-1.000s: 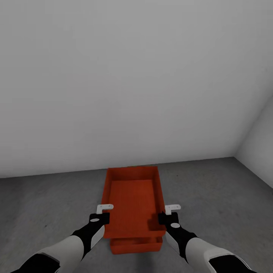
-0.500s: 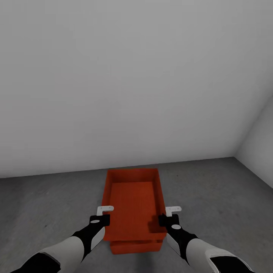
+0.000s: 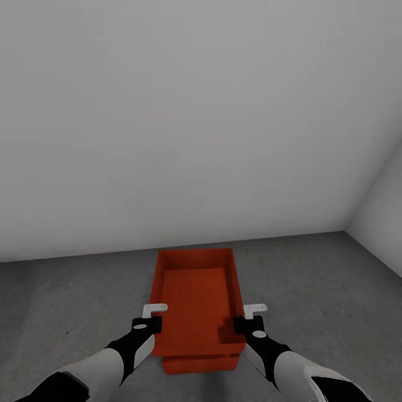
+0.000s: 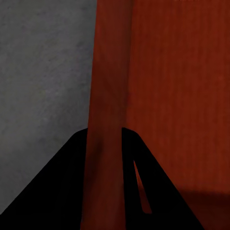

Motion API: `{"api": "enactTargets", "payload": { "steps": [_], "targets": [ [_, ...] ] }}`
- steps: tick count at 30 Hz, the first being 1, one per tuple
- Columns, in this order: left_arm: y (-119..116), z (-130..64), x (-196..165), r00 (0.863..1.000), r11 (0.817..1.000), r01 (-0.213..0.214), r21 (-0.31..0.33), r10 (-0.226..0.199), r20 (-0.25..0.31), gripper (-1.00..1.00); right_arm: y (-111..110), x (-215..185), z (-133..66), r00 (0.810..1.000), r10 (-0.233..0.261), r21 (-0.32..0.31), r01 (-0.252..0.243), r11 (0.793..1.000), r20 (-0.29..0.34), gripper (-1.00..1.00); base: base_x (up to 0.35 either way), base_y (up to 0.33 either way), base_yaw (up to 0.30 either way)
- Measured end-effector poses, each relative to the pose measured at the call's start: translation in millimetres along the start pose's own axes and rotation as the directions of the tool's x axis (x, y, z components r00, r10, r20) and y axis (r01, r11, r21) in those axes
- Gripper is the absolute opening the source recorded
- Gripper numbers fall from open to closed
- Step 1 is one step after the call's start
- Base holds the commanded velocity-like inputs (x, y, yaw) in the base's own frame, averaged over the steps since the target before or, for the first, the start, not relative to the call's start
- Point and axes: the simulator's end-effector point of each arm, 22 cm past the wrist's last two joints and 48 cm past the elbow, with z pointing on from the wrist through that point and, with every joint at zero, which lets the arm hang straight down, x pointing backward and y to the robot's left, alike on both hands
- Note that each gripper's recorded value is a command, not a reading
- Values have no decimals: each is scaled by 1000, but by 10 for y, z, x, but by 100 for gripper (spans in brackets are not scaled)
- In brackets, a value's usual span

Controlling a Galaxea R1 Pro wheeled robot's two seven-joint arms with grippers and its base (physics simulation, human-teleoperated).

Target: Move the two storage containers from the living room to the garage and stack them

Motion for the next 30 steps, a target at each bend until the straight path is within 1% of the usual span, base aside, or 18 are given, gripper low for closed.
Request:
{"api": "enactTargets", "payload": {
  "steps": [1, 2, 6, 14, 18, 23, 30],
  "targets": [
    [0, 0, 2, 1000, 1000, 0, 0, 0, 0, -100, 0, 1, 0, 1000, 0, 0, 0, 1000, 0, -100, 0, 0, 0],
    [14, 4, -73, 1000, 1000, -15, 0, 15, 5, -100, 17, -13, -1, 1000, 24, -3, -24, 1000, 2, -100, 0, 0, 0],
    [1, 0, -118, 1000, 1000, -2, 0, 2, 23, -100, 0, -98, 9, 1000, 15, -3, -15, 1000, 22, -100, 0, 0, 0],
    [1, -1, -112, 1000, 1000, -4, -2, 4, 19, -100, -1, -93, 10, 1000, 14, -3, -13, 1000, 18, -100, 0, 0, 0],
    [10, 1, -86, 1000, 1000, -13, -3, 13, 7, -100, 9, -33, 3, 1000, 21, -3, -21, 1000, 5, -100, 0, 0, 0],
    [11, 1, -93, 1000, 1000, -13, -3, 13, 10, -100, 10, -39, 2, 1000, 22, -2, -22, 1000, 9, -100, 0, 0, 0],
    [21, 3, -56, 1000, 1000, -20, -5, 20, -6, -100, 23, 20, -4, 1000, 24, -2, -24, 1000, -9, -100, 0, 0, 39]
  ]
}}
